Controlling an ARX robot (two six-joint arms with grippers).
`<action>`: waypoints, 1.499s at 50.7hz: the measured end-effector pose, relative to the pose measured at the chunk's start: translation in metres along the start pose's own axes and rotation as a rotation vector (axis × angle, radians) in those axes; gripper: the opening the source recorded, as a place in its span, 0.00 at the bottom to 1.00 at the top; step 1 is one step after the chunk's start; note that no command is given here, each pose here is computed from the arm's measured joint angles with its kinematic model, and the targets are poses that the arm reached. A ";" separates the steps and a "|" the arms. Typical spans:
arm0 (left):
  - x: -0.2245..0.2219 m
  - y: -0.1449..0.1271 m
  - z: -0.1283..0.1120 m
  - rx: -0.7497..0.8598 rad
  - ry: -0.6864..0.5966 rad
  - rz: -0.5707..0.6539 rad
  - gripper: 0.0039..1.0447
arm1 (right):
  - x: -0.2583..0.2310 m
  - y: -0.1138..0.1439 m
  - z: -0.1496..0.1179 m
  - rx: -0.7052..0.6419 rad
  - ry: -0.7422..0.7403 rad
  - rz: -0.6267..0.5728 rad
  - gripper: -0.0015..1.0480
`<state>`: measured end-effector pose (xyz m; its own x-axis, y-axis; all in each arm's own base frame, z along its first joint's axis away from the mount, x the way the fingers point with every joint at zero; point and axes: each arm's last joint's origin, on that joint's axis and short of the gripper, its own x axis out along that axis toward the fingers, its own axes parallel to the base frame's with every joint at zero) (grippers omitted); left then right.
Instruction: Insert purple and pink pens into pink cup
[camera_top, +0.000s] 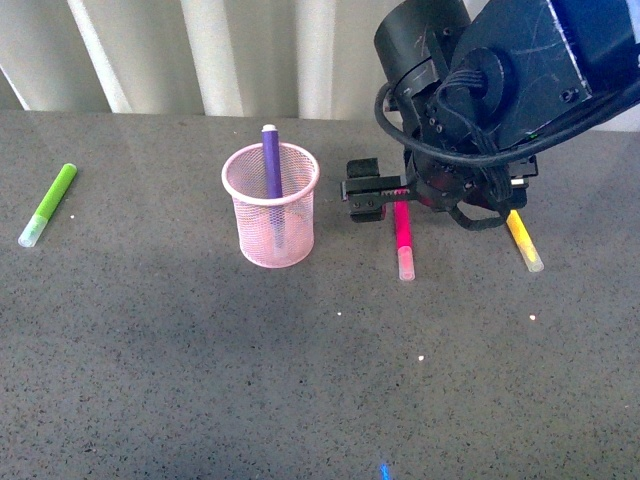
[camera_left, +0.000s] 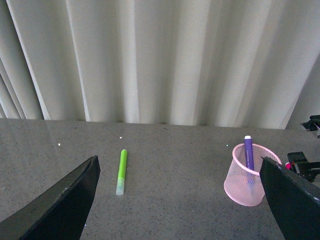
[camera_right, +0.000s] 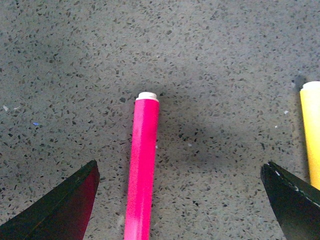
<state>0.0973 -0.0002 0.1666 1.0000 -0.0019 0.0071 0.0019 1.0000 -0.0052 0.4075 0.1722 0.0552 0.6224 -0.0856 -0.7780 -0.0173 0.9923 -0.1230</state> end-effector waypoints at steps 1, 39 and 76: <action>0.000 0.000 0.000 0.000 0.000 0.000 0.94 | 0.001 0.001 0.000 -0.001 0.001 0.000 0.93; 0.000 0.000 0.000 0.000 0.000 0.000 0.94 | 0.030 0.008 0.004 -0.013 0.015 -0.017 0.93; 0.000 0.000 0.000 0.000 0.000 0.000 0.94 | 0.033 0.015 -0.012 0.117 0.034 -0.016 0.93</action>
<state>0.0973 -0.0002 0.1666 1.0000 -0.0019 0.0071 0.0019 1.0000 -0.0052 0.4181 0.1828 0.0206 0.5950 -0.1022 -0.7972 0.0846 0.9943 -0.0643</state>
